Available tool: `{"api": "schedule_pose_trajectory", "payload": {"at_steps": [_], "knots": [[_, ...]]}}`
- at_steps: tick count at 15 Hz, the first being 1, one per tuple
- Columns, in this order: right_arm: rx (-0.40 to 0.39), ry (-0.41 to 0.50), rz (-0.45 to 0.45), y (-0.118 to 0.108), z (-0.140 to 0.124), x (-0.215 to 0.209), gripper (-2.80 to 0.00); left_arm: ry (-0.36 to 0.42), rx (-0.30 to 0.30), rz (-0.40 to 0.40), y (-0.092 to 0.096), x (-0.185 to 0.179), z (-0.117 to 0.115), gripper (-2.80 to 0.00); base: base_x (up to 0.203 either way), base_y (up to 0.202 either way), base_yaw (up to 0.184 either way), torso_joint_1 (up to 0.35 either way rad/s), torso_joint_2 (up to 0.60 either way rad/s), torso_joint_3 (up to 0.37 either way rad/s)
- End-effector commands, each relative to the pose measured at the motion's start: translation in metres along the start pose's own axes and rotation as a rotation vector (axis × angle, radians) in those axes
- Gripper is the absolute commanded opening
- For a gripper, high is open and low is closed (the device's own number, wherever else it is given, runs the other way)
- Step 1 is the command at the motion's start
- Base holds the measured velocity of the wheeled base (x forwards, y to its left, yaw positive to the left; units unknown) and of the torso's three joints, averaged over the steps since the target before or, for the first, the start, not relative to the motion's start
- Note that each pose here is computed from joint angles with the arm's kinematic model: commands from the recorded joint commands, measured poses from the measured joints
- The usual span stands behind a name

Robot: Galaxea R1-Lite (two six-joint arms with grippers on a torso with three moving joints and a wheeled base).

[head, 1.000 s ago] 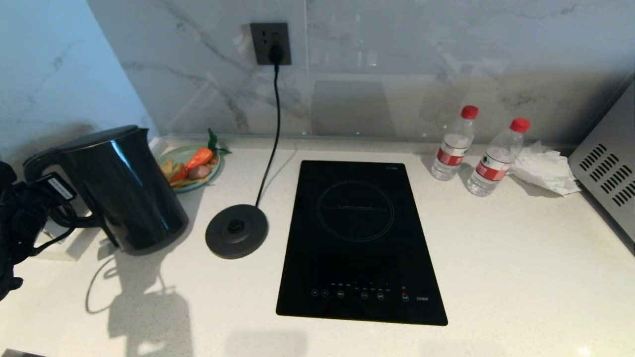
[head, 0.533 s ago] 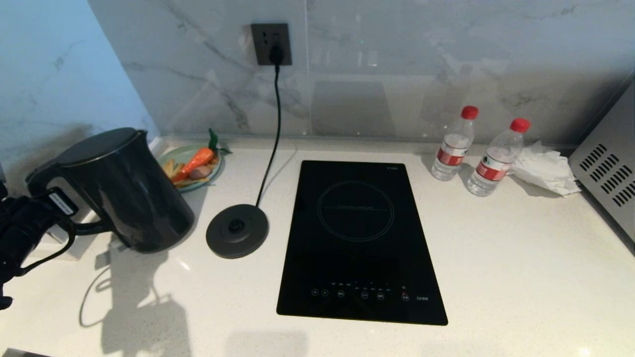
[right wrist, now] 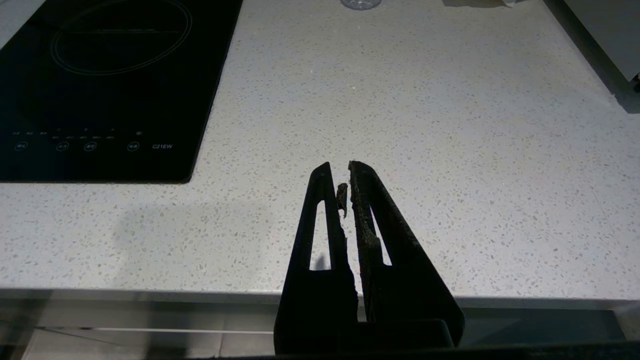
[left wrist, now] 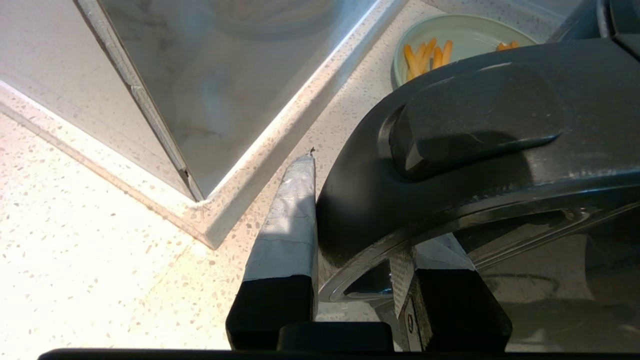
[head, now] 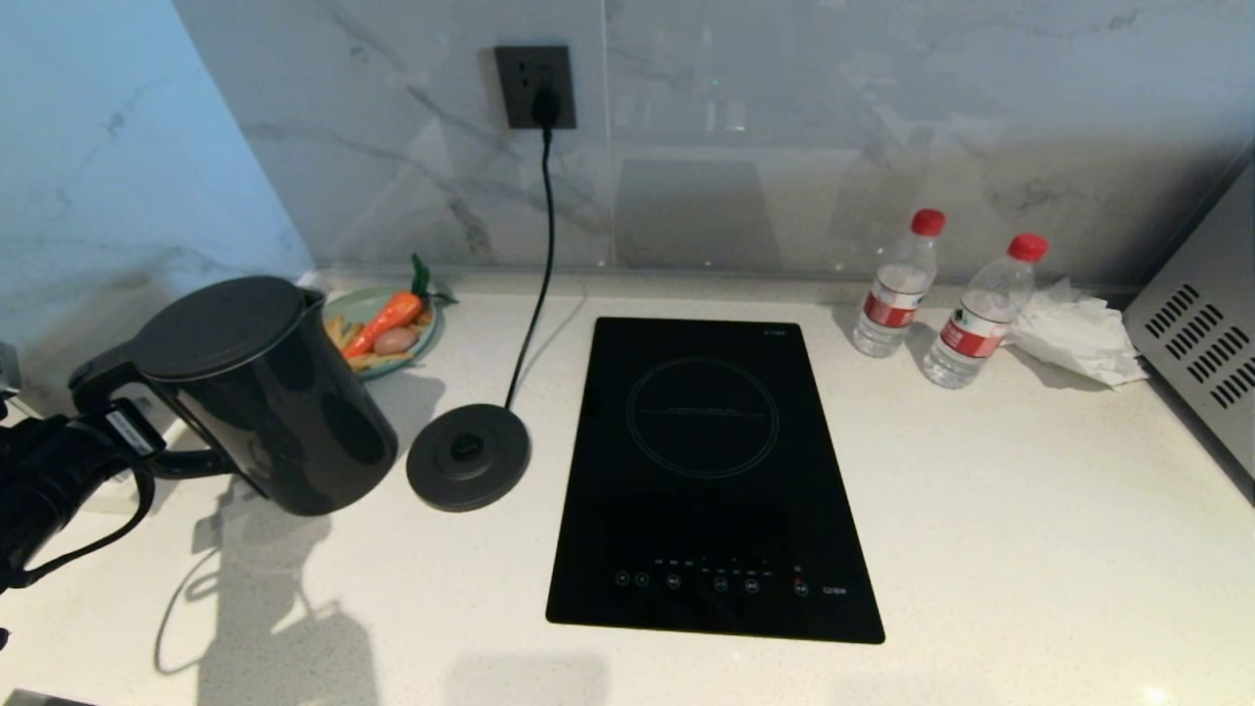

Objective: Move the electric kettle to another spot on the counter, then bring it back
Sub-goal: Place it by the sink

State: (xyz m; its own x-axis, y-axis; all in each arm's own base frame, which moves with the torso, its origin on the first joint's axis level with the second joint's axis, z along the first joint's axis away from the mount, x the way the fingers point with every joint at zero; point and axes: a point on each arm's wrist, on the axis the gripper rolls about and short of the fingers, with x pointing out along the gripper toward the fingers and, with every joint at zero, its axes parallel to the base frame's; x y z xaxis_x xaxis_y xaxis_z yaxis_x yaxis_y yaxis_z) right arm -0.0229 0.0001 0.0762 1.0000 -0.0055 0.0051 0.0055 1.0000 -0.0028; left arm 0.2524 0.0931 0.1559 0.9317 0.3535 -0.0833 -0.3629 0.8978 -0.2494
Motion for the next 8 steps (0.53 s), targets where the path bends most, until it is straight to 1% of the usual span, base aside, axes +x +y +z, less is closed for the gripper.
{"api": "schedule_pose_trajectory", "payload": {"at_steps": [1,6,7,8], "knots": [[0.000,-0.001,0.001,0.0000,0.0002,0.0000,-2.80,-0.005,0.001,0.000,0.0000,-0.0003,0.0003,-2.80,0.000,0.000,0.000,0.000,0.00,0.000],[0.000,-0.001,0.001,0.0000,0.0002,0.0000,-2.80,-0.005,0.001,0.000,-0.0008,-0.0005,0.0003,-2.80,0.000,0.000,0.000,0.000,0.00,0.000],[0.000,0.000,0.000,0.0000,-0.0002,0.0001,-2.80,-0.005,0.001,0.000,-0.0007,-0.0008,0.0001,0.00,0.000,0.000,0.000,0.000,0.00,0.000],[0.000,0.000,0.001,0.0000,-0.0002,0.0001,-2.80,-0.009,0.002,-0.001,-0.0010,-0.0012,0.0013,0.00,0.000,0.000,0.000,0.000,0.00,0.000]]}}
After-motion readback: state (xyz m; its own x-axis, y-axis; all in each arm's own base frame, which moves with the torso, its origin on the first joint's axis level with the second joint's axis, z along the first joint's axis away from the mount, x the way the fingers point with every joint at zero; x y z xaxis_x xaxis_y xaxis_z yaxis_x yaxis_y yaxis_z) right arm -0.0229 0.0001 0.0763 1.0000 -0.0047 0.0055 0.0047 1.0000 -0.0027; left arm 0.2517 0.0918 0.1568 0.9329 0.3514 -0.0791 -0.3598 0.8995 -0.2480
